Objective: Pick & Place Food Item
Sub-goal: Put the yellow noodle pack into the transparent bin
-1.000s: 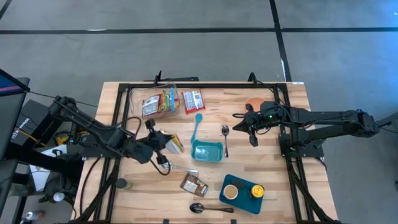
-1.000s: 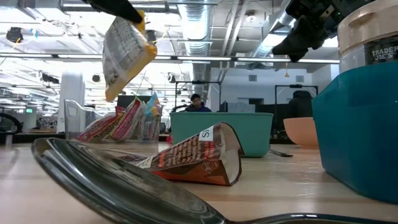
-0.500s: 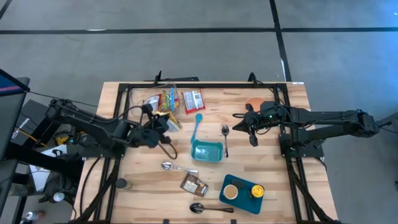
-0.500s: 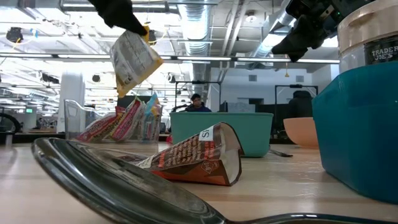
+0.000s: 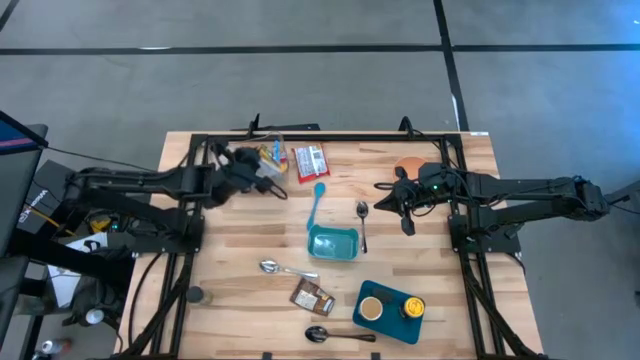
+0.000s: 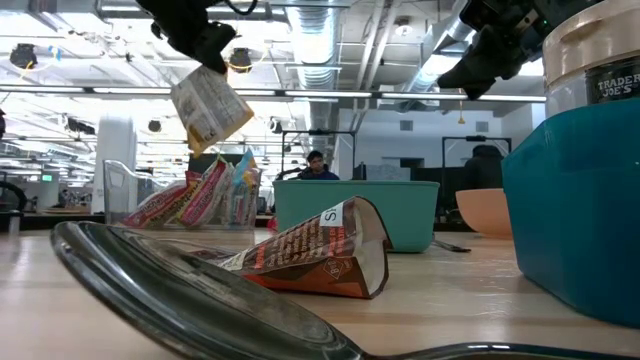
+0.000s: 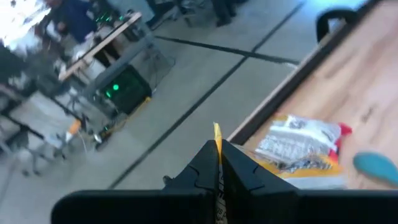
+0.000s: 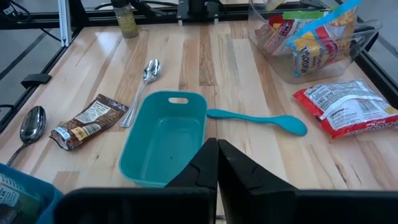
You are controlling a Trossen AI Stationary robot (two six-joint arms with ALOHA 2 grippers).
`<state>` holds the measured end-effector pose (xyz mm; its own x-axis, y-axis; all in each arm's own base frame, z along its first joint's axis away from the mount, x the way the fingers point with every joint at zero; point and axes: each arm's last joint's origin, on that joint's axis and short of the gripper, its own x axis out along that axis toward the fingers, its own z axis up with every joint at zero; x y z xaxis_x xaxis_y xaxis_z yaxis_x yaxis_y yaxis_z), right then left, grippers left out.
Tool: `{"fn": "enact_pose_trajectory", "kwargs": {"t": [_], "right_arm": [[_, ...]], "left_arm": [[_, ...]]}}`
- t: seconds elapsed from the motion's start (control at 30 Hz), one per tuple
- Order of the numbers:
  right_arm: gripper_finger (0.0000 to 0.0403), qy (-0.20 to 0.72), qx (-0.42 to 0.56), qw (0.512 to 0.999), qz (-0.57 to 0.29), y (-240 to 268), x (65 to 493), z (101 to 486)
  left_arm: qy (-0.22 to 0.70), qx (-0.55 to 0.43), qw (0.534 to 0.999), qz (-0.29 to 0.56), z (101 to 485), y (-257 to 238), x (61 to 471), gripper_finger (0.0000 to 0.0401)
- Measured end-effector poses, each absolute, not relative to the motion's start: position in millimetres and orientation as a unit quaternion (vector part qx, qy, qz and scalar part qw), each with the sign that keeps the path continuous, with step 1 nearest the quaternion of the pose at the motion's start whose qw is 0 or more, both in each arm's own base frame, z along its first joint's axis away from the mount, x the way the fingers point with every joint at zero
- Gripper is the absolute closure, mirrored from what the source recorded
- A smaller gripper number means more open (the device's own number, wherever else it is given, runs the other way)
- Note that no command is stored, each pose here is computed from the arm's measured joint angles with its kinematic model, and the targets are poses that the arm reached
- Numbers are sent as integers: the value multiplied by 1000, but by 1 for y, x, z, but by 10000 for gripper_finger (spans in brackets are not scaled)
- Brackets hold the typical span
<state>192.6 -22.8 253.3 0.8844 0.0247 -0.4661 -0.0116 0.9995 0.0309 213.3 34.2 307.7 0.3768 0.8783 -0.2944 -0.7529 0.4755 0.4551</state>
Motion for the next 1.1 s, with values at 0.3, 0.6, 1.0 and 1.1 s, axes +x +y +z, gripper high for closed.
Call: {"fn": "enact_pose_trajectory", "kwargs": {"t": [0.3, 0.6, 1.0, 1.1], "right_arm": [[403, 240, 10, 971, 10, -23, 193, 253], [403, 240, 10, 971, 10, -23, 193, 253], [403, 240, 10, 971, 10, -23, 193, 253], [403, 240, 10, 971, 10, -23, 193, 253]], "left_arm": [[170, 27, 811, 560, 322, 45, 195, 401], [148, -8, 798, 584, 322, 54, 191, 401], [304, 112, 815, 481, 311, 51, 188, 401], [321, 142, 807, 474, 311, 52, 188, 401]]}}
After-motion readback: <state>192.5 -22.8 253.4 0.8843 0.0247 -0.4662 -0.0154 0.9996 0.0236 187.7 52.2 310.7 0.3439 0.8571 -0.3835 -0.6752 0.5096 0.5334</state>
